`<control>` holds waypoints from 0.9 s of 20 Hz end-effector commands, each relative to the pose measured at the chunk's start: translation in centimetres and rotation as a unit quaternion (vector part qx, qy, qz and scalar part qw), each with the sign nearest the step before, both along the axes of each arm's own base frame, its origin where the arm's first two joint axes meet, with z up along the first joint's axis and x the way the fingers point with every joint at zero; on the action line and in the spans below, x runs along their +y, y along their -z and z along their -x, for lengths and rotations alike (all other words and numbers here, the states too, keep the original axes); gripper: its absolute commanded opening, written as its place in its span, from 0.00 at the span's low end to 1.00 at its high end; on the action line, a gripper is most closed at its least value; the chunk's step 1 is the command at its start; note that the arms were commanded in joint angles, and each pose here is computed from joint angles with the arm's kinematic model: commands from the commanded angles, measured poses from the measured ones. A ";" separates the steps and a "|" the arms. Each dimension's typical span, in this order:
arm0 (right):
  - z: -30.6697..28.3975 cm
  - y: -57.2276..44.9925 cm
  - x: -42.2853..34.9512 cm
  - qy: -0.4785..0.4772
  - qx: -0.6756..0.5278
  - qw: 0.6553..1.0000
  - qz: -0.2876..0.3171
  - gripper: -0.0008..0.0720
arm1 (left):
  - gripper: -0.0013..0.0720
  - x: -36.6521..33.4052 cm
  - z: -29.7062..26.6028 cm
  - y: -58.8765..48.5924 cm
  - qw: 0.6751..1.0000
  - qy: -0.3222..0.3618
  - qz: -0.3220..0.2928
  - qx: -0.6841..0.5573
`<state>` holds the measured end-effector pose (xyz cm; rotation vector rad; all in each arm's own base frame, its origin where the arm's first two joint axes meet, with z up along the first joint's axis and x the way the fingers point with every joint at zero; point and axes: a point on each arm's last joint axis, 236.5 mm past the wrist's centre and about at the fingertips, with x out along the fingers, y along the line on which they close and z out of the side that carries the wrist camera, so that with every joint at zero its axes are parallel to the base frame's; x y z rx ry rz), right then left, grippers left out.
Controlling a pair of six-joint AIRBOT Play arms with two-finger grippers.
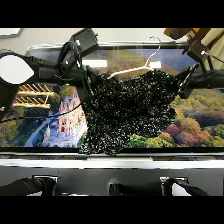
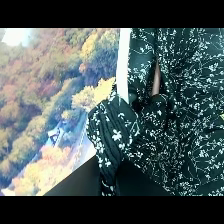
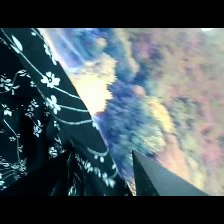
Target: Fold the clothes and pants, and hang the long-sleeved shirts on hangers.
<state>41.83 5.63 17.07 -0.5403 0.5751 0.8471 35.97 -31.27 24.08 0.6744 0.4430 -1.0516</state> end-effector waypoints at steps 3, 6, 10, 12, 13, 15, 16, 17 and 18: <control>0.2 0.7 0.5 -0.009 0.020 1.000 -0.016 0.06 | 0.04 0.0 0.0 -0.1 1.000 0.000 0.001 -0.001; 1.3 0.5 0.8 -0.022 0.027 0.999 -0.010 0.06 | 0.05 0.0 0.0 -0.1 1.000 0.000 0.001 -0.001; 5.0 -0.6 -0.3 -0.018 0.043 0.998 0.044 0.06 | 0.38 0.0 -0.2 -0.2 1.000 -0.011 0.009 0.006; 6.3 -2.4 -1.5 0.042 0.042 0.997 0.055 0.06 | 0.59 0.0 -1.1 -1.1 0.996 -0.063 0.056 0.030; 7.0 -3.3 -2.0 0.072 0.041 0.995 0.056 0.05 | 0.73 0.0 -1.9 -1.8 0.990 -0.096 0.090 0.045; 8.6 -5.1 -3.0 0.132 0.034 0.989 0.056 0.05 | 0.86 0.6 -3.3 -2.8 0.972 -0.160 0.150 0.081; 9.5 -6.1 -3.6 0.153 0.022 0.986 0.063 0.05 | 0.86 1.0 -3.8 -3.1 0.963 -0.184 0.171 0.099; 10.2 -7.1 -4.1 0.167 0.005 0.983 0.072 0.05 | 0.86 1.5 -4.0 -3.2 0.955 -0.204 0.185 0.113; 10.9 -8.4 -4.6 0.189 -0.017 0.979 0.076 0.05 | 0.86 2.0 -4.4 -3.3 0.944 -0.226 0.202 0.131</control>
